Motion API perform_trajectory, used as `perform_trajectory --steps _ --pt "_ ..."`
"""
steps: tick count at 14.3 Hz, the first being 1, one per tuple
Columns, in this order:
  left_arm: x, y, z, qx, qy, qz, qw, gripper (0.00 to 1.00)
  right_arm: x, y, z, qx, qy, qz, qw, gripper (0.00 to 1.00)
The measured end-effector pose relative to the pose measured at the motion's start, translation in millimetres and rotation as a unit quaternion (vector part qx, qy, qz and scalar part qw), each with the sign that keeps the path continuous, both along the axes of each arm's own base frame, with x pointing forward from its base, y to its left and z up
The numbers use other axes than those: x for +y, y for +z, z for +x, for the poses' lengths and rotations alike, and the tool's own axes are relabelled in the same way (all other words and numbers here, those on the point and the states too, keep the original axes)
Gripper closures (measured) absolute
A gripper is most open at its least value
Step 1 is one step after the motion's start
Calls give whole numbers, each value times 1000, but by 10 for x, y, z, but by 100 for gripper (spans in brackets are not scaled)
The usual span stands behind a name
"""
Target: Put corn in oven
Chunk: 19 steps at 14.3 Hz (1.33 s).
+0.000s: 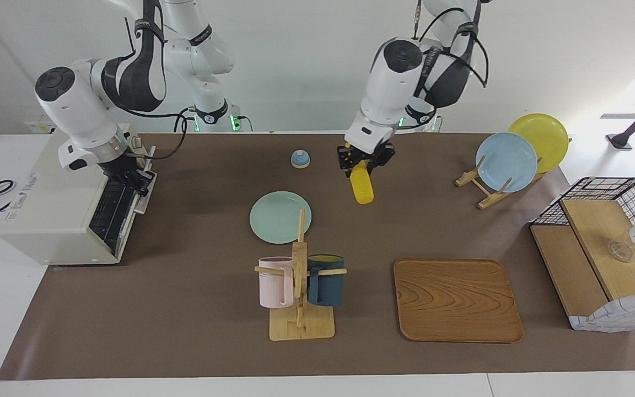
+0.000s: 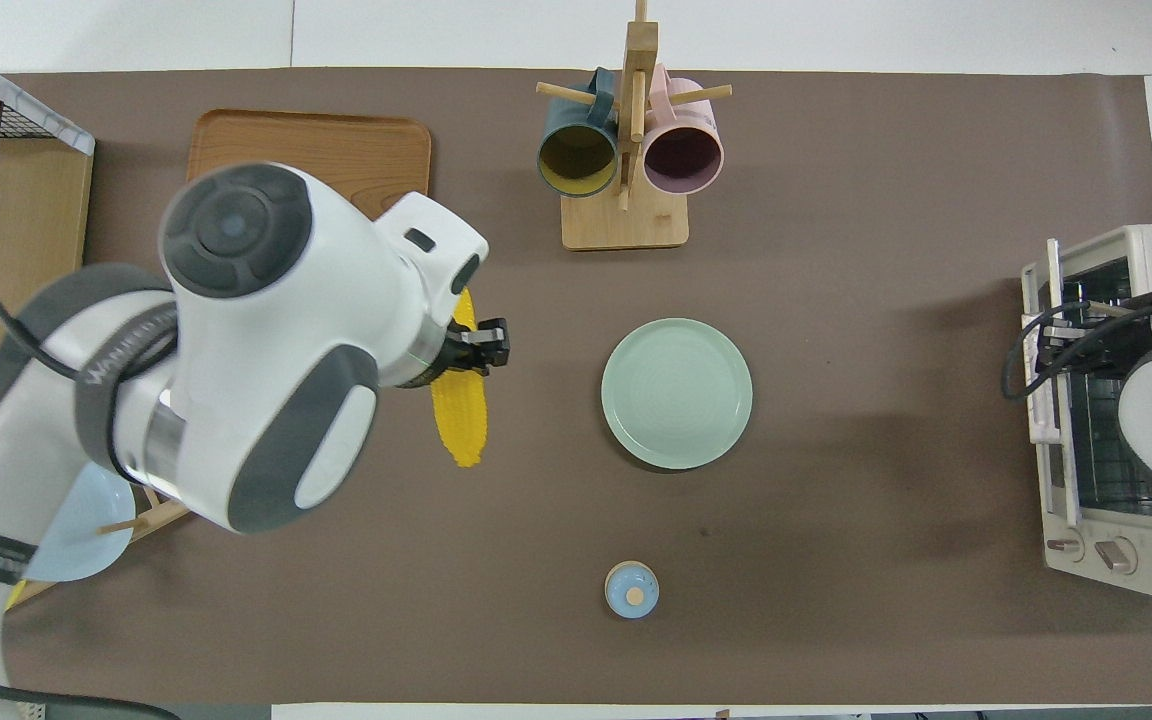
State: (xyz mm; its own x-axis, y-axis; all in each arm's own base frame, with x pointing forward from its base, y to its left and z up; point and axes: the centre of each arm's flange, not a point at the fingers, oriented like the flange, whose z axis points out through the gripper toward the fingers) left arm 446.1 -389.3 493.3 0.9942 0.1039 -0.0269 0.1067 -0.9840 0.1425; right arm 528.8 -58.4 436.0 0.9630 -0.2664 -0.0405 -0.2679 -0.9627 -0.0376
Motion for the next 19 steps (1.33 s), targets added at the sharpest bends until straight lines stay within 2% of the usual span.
perform_trajectory --steps 2,5,10,13,16,19 --pt "-324 -126 -314 -14 -4 -14 1000 47 156 -185 26 -4 5 5 1000 99" --pt "-564 -329 -479 -30 -12 -31 999 47 321 -453 48 -20 12 6 1000 99" --pt "-877 -890 -387 -60 -14 -62 996 47 450 -684 21 -34 21 4 999 99" --pt "-1041 -1158 -372 -62 -15 -67 996 47 539 -940 33 -34 25 2 999 99" --pt "-1211 -1248 -170 -65 -11 -73 995 47 578 -1162 62 -26 28 1 999 99" --pt "-1303 -1397 -81 -63 -11 -72 995 47 584 -1208 69 -24 27 1 999 99"
